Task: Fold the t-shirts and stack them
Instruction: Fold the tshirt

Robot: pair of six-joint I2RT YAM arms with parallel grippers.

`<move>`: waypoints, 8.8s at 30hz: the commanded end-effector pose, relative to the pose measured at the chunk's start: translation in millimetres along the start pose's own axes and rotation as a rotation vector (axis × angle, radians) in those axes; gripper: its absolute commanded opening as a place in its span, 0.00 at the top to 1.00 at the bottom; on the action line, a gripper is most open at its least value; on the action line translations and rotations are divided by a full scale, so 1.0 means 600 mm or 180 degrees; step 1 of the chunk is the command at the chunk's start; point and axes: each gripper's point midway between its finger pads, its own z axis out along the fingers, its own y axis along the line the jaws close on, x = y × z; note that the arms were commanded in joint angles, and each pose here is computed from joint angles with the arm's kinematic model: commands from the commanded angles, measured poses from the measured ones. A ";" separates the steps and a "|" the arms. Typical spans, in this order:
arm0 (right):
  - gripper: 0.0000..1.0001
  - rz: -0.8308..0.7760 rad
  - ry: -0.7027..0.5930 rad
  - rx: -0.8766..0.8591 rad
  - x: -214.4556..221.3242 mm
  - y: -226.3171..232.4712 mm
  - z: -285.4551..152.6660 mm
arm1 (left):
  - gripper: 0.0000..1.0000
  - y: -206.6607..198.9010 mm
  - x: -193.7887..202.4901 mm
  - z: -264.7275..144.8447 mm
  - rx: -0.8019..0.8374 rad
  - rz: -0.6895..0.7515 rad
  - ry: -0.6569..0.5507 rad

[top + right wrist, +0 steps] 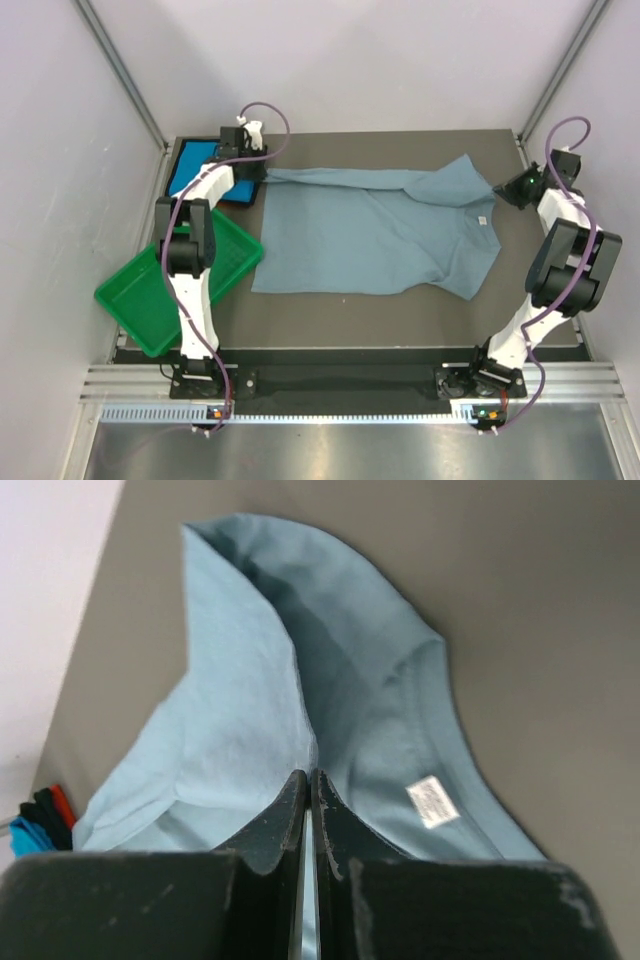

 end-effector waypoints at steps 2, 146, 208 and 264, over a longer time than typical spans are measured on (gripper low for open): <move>1.00 -0.0044 -0.0036 0.0001 -0.006 -0.016 -0.024 | 1.00 -0.004 -0.014 -0.033 -0.0148 0.0200 -0.0058; 0.57 -0.0399 -0.0570 -0.0254 -0.142 0.091 0.160 | 0.53 -0.086 -0.115 0.039 -0.0464 -0.0391 -0.0273; 0.34 -0.0318 -0.0634 -0.0232 0.166 -0.005 0.042 | 0.58 -0.298 0.030 -0.160 0.0585 -0.0836 0.0434; 0.99 0.0357 0.0013 -0.0494 0.200 0.076 -0.024 | 0.62 -0.228 0.144 -0.071 -0.0203 -0.0749 0.1097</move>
